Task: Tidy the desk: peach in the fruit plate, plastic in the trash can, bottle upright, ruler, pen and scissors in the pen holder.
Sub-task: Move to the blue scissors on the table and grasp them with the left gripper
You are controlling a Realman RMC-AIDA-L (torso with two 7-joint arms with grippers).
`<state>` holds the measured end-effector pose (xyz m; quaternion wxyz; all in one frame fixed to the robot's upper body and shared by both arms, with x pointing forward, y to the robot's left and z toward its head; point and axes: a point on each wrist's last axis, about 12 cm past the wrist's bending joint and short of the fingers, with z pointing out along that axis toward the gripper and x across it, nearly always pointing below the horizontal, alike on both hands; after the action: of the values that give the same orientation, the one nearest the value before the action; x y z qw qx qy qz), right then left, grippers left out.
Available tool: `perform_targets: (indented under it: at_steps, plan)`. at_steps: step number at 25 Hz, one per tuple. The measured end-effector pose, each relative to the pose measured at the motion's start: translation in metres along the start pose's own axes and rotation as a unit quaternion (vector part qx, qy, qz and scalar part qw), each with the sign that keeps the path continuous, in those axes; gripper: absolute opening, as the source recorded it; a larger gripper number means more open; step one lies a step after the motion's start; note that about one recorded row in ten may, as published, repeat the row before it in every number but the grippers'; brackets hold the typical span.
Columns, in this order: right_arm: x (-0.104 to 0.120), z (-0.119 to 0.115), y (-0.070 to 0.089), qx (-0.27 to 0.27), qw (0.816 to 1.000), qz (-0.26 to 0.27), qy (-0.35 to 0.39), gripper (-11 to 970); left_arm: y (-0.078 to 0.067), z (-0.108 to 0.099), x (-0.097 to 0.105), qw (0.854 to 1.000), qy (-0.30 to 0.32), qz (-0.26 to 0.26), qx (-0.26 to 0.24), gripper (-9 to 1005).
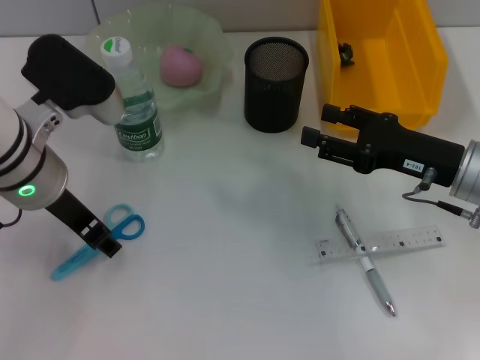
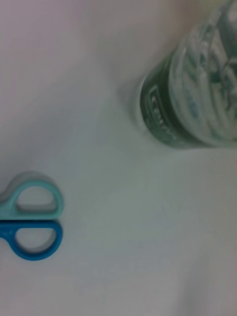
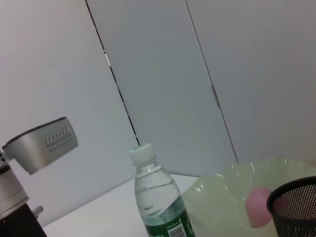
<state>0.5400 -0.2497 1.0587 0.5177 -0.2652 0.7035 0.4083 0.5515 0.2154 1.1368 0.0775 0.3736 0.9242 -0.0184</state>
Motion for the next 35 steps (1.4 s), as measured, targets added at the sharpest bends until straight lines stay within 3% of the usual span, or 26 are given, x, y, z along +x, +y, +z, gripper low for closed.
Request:
perform_targets:
  at_steps: [2,6,35]
  plan:
    - [0.0,0.0,0.0,0.0,1.0,0.0,0.0,721,-0.0006,0.0009,0.0,1.0,0.003,0.002,-0.002,577]
    - [0.0,0.0,0.0,0.0,1.0,0.0,0.0,721,-0.0052,0.0041,-0.0001,1.0,0.011,0.012,-0.001,770]
    - [0.0004,0.0,0.0002,0.0,1.0,0.001,0.0,719,-0.0038,0.0092,0.003,1.0,0.026,0.008,-0.002,802]
